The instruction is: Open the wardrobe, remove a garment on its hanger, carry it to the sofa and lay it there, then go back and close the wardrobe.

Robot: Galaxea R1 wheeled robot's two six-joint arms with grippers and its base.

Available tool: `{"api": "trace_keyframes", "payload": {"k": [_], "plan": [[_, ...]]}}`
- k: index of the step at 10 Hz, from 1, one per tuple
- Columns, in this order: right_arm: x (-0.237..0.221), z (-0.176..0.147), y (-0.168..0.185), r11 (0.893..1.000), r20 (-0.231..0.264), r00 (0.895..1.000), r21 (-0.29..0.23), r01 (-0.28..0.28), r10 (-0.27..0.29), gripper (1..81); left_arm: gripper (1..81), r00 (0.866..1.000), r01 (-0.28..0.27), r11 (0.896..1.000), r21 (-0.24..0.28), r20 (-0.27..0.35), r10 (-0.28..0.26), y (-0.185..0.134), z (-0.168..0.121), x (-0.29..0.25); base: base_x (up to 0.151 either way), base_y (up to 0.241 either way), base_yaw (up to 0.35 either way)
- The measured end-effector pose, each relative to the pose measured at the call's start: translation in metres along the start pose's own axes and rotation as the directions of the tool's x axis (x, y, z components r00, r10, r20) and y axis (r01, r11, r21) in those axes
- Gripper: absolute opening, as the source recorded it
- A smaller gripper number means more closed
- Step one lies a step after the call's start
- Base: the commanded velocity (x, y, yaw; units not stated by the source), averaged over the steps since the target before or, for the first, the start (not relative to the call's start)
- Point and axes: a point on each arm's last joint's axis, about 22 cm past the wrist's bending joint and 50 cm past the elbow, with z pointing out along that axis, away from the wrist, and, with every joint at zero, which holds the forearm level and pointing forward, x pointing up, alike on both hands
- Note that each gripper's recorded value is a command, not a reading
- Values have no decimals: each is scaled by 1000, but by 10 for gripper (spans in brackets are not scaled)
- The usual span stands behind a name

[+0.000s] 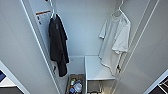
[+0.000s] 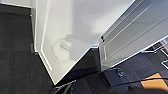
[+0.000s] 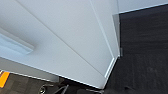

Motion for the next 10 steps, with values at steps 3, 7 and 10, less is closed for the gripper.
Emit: {"api": "trace_keyframes", "payload": {"k": [3,7,10], "plan": [[-35,64,-9,996,39,995,9,-89,88,811,811,993,117,992,-56,-1,-117,52,75,-36,0,0,0],[-157,129,-35,981,176,965,-26,-191,193,811,811,978,197,978,-63,78,-192,109,135,-92,0,0,0],[-230,169,-90,968,246,938,-8,-249,243,811,811,970,227,972,-55,104,-220,140,166,-112,0,0,0]]}}
